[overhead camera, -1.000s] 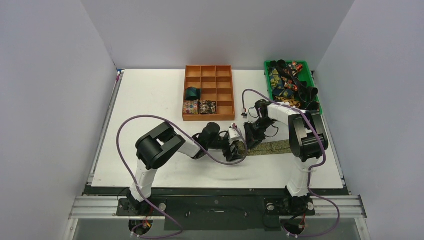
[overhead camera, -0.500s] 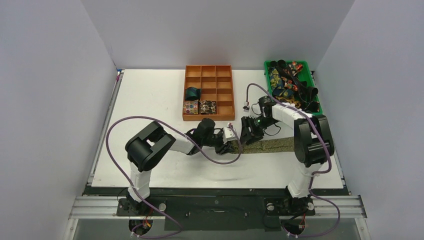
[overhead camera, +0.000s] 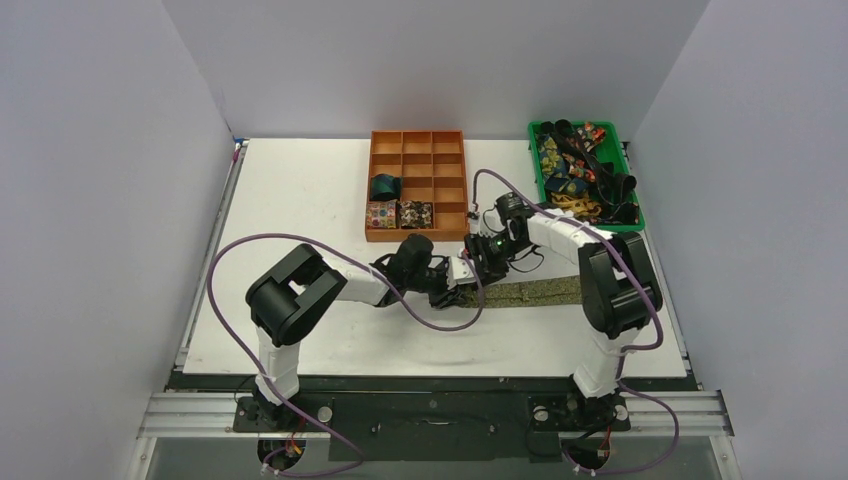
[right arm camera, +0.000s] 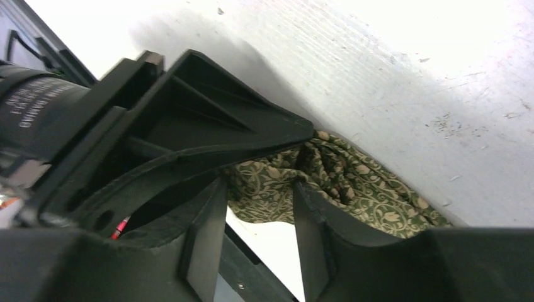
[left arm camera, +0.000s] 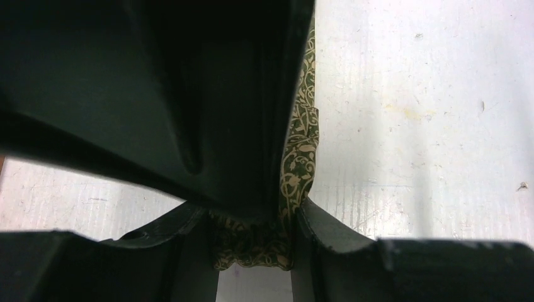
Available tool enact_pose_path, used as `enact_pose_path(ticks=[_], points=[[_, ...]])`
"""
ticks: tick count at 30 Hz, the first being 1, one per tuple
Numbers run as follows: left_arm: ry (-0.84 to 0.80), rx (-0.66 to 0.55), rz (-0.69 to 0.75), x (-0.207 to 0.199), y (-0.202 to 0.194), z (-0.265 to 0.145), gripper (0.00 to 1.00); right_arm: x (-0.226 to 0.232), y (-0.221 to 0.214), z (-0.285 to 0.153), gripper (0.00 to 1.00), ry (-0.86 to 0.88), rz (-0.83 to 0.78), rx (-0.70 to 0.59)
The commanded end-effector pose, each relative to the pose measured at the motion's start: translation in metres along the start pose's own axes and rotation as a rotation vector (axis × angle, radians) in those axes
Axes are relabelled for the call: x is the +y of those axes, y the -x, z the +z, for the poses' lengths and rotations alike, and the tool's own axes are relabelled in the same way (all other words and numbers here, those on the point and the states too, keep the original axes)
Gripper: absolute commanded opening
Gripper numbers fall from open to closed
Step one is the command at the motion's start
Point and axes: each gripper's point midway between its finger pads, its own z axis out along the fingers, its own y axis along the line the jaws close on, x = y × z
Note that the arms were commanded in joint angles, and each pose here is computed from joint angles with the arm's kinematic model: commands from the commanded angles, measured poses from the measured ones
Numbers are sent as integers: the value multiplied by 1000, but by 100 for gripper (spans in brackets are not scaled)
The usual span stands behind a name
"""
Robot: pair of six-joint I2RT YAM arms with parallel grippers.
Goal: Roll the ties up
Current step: Roll the tie at the center of the board.
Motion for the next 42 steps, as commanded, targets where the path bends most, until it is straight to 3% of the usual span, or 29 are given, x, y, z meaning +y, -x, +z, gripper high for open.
enact_pose_path(ticks=[1,2,4,6,8,11,13,18,27,31,32,33,36,37,39,42], points=[[-14,256,-120,-22,-76,-13,19,-19,-14,12,33,-75,-21,61],[-13,256,-123,-22,-76,-13,20,-25,-16,12,29,-105,-34,77],[-9,255,-139,-22,-75,-13,21,-38,-20,12,8,-141,-43,110],[-2,250,-154,-21,-75,-13,24,-49,-23,10,0,-177,-59,138],[-8,235,-166,-21,-72,-13,33,-59,-25,6,0,-207,-75,158],[-15,165,-169,-18,-53,-14,53,-75,-25,-3,0,-271,-130,172],[-16,109,-169,-17,-39,-16,61,-85,-28,-8,0,-311,-154,189],[-17,10,-152,-13,-8,-16,71,-100,-31,-15,0,-384,-195,206],[-27,-144,-148,-10,37,21,76,-114,-27,-15,0,-433,-187,187],[-7,-162,-147,2,39,39,66,-104,-22,-15,0,-395,-208,166],[-13,-127,-139,2,31,42,48,-93,-20,-17,0,-354,-220,149],[-15,-115,-130,1,27,41,43,-90,-16,-19,0,-347,-225,138],[-29,-54,-146,-8,5,34,24,-69,-8,-34,19,-272,-179,80],[-27,-43,-147,-8,0,32,22,-70,-5,-42,28,-256,-144,54],[-31,-15,-165,-15,-12,28,17,-63,-4,-54,37,-195,-72,4],[-27,10,-183,-20,-22,25,16,-54,-17,-57,42,-96,37,10]])
